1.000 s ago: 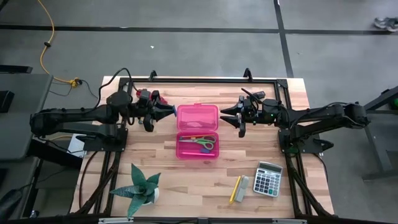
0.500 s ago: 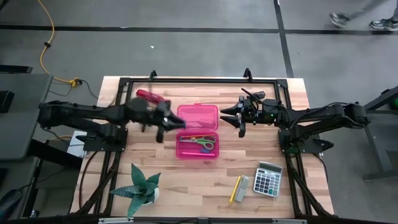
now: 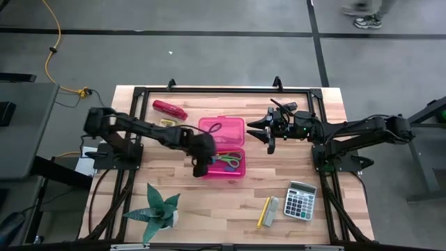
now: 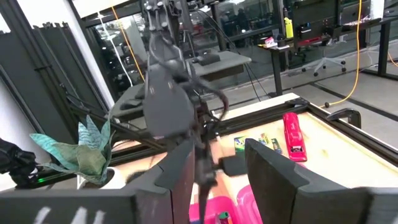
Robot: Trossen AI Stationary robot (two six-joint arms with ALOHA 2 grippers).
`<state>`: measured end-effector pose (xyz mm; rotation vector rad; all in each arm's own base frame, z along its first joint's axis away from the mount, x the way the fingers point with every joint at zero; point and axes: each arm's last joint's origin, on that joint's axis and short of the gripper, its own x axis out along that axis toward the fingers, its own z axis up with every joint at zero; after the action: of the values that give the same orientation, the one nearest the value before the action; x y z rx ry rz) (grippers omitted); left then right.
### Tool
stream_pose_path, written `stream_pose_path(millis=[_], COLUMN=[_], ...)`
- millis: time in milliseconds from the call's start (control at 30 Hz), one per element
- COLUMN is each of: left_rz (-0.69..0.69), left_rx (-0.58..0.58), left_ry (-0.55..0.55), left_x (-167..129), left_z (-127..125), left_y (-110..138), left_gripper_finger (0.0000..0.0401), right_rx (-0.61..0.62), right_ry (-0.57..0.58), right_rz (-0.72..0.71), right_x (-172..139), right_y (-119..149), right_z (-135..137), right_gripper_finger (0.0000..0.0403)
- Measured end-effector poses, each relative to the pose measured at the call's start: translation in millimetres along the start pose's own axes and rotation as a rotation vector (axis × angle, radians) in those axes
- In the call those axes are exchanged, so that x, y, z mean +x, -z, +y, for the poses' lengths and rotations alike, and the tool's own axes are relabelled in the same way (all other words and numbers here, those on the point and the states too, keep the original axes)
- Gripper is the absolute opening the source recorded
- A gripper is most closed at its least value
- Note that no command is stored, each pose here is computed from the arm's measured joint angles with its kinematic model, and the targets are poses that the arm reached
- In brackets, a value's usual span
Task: Pack school essentials
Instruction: Put the blue eraser into the pink supply box, then put the gray stapler into the pink supply box
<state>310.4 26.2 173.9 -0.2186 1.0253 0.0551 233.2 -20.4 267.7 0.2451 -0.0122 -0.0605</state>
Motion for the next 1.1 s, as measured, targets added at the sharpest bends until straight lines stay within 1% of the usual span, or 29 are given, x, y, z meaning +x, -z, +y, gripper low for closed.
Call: stream_pose_path(millis=[67, 200, 300, 500, 600, 700, 833, 900, 1000, 1033, 1100], left_rz=[0.037, 0.074, 0.09, 0.114, 0.125, 0.131, 0.098, 0.1, 0.044, 0.007, -0.109], left_rx=[-0.007, -0.001, 0.02, 0.021, 0.019, 0.018, -0.006, -0.019, -0.041, -0.053, -0.076], left_ry=[-0.022, -0.028, -0.035, -0.041, -0.042, -0.041, -0.04, -0.045, -0.054, -0.056, -0.059], left_x=[9, 21, 24, 24, 24, 23, 10, -3, -34, -47, -73], left_z=[3, 5, 5, 5, 6, 6, 5, 6, 11, 12, 16], left_y=[1, 3, 4, 6, 8, 8, 4, 0, -14, -18, -25], left_gripper_finger=[0.0067, 0.0067, 0.0067, 0.0071, 0.0093, 0.013, 0.0181, 0.0201, 0.0218, 0.0221, 0.0222], right_rx=[0.0, 0.0, 0.0, 0.0, 0.0, 0.0, 0.0, 0.0, 0.0, 0.0, 0.0], right_ry=[0.0, 0.0, 0.0, 0.001, 0.002, 0.002, 0.002, 0.002, 0.002, 0.002, 0.002], right_rz=[0.0, 0.0, 0.001, 0.005, 0.007, 0.007, 0.007, 0.007, 0.007, 0.008, 0.009], right_x=[0, 0, 0, 0, 0, 0, 0, 0, 0, 0, 0], right_y=[0, 0, 0, 0, 1, 1, 1, 1, 1, 1, 1], right_z=[0, 0, 0, 0, 0, 0, 0, 0, 0, 0, 0], right_gripper_finger=[0.0135, 0.0135, 0.0135, 0.0135, 0.0135, 0.0135, 0.0135, 0.0135, 0.0135, 0.0135, 0.0135])
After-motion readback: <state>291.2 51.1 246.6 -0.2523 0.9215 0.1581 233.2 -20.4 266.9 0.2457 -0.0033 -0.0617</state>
